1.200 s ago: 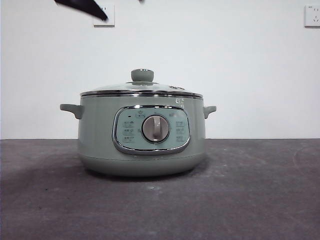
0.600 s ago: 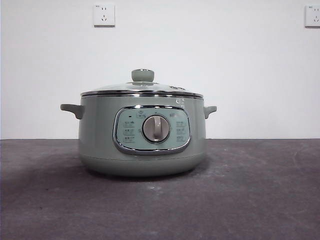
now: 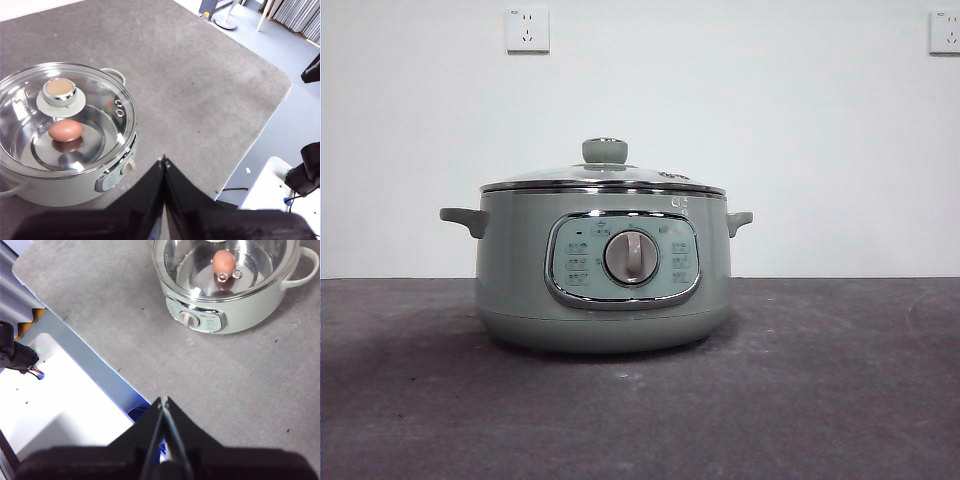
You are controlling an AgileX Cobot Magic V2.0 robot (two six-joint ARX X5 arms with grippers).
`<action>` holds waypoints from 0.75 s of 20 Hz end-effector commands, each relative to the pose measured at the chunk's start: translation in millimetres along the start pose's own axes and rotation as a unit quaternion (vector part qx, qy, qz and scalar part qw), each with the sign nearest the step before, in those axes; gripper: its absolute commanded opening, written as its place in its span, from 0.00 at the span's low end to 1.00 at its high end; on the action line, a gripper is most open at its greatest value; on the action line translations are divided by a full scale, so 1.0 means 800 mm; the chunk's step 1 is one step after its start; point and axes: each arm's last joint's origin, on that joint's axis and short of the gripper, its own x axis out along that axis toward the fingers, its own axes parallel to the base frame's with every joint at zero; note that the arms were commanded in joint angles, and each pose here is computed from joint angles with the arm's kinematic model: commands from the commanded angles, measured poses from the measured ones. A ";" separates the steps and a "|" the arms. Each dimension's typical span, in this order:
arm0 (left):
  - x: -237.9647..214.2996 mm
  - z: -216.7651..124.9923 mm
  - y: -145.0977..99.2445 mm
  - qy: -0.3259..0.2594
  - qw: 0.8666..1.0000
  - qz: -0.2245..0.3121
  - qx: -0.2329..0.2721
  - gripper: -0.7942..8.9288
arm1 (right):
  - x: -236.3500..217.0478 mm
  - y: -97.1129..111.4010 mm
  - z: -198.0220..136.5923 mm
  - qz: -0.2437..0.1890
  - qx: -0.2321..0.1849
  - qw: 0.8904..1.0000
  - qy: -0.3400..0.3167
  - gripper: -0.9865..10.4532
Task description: Pick up the egg,open the lid,put the egg in the pot,close the lid
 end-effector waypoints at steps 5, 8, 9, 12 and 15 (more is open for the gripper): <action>-0.001 0.006 0.009 -0.022 0.995 0.095 0.034 0.08 | 0.000 0.000 -0.002 0.001 0.001 1.000 0.006 0.09; -0.015 0.022 0.027 -0.086 0.973 0.191 0.097 0.08 | 0.000 0.000 -0.002 0.001 0.001 1.000 0.006 0.09; -0.023 0.025 0.034 -0.114 0.967 0.204 0.104 0.08 | 0.000 0.000 -0.002 0.001 0.001 1.000 0.006 0.09; -0.048 0.009 0.050 -0.210 0.942 0.232 0.125 0.08 | 0.000 0.000 -0.002 0.001 0.001 1.000 0.005 0.09; -0.049 -0.048 0.066 -0.283 0.900 0.299 0.146 0.08 | 0.000 0.000 -0.002 0.001 0.001 1.000 0.005 0.09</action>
